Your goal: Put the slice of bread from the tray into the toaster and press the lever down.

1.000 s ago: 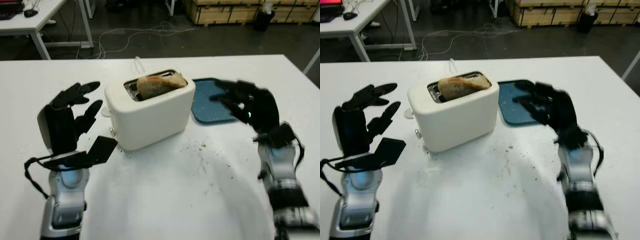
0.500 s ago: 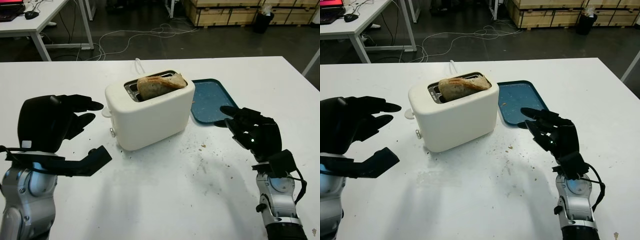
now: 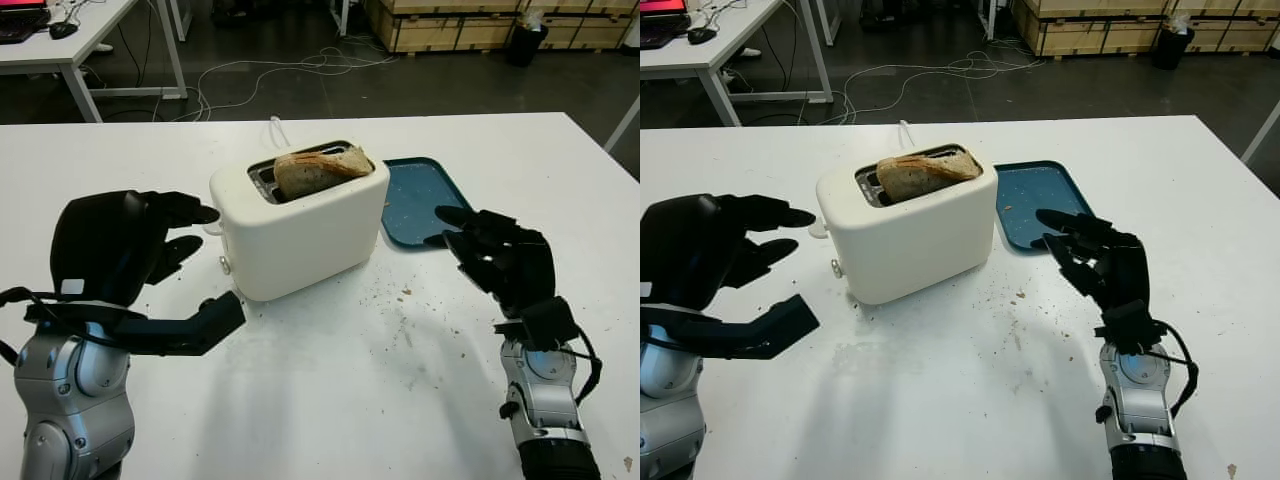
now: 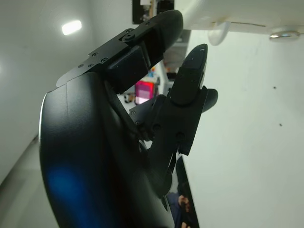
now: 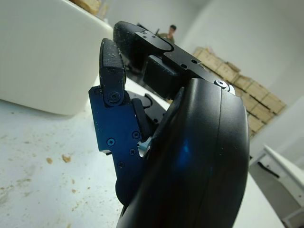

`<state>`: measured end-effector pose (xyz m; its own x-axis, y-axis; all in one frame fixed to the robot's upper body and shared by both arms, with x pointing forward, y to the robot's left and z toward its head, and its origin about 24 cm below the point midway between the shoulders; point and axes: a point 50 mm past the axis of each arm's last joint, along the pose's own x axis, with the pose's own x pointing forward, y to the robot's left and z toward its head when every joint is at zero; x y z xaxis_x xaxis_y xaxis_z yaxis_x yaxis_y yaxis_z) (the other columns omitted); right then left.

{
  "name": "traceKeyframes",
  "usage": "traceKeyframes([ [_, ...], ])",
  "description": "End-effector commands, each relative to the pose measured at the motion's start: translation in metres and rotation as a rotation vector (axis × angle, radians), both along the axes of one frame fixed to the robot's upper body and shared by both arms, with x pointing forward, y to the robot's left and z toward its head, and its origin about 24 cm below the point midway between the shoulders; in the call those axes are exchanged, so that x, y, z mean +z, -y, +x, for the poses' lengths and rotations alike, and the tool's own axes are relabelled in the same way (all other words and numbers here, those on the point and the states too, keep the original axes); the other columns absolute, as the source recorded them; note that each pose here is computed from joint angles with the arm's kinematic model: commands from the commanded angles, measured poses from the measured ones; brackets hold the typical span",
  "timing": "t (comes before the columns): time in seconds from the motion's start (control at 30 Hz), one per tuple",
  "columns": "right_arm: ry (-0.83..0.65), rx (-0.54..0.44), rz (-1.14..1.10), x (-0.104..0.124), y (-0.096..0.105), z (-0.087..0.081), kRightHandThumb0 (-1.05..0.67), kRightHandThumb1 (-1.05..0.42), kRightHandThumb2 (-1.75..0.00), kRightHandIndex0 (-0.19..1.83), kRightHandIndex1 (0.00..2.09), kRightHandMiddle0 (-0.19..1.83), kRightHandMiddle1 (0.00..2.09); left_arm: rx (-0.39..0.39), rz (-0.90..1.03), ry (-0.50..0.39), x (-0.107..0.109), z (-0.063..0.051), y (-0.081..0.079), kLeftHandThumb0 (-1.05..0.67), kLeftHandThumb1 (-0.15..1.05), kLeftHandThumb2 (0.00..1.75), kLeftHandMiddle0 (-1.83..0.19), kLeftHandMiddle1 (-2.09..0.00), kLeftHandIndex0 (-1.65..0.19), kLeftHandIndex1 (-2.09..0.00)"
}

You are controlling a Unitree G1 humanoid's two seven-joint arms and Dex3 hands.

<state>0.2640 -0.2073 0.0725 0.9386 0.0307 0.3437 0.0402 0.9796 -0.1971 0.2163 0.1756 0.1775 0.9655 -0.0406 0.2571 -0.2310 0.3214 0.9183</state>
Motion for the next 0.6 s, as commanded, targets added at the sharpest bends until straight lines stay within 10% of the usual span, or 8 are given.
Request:
traceKeyframes([
  [0.0,0.058,-0.014,-0.015,0.007,-0.003,0.002,-0.42,-0.92,-0.19,0.99,1.11,1.25,0.05,0.012,0.017,0.002,-0.002,0.004,0.001,-0.15,0.85,0.0,-1.46,-0.45,-1.05,0.0],
  [0.57,0.098,-0.03,-0.039,0.012,-0.005,-0.001,-0.42,-0.92,-0.2,0.9,1.29,1.27,0.03,0.128,0.124,-0.06,-0.016,0.022,-0.01,-0.21,0.88,0.0,-1.33,-0.55,-1.04,0.0],
])
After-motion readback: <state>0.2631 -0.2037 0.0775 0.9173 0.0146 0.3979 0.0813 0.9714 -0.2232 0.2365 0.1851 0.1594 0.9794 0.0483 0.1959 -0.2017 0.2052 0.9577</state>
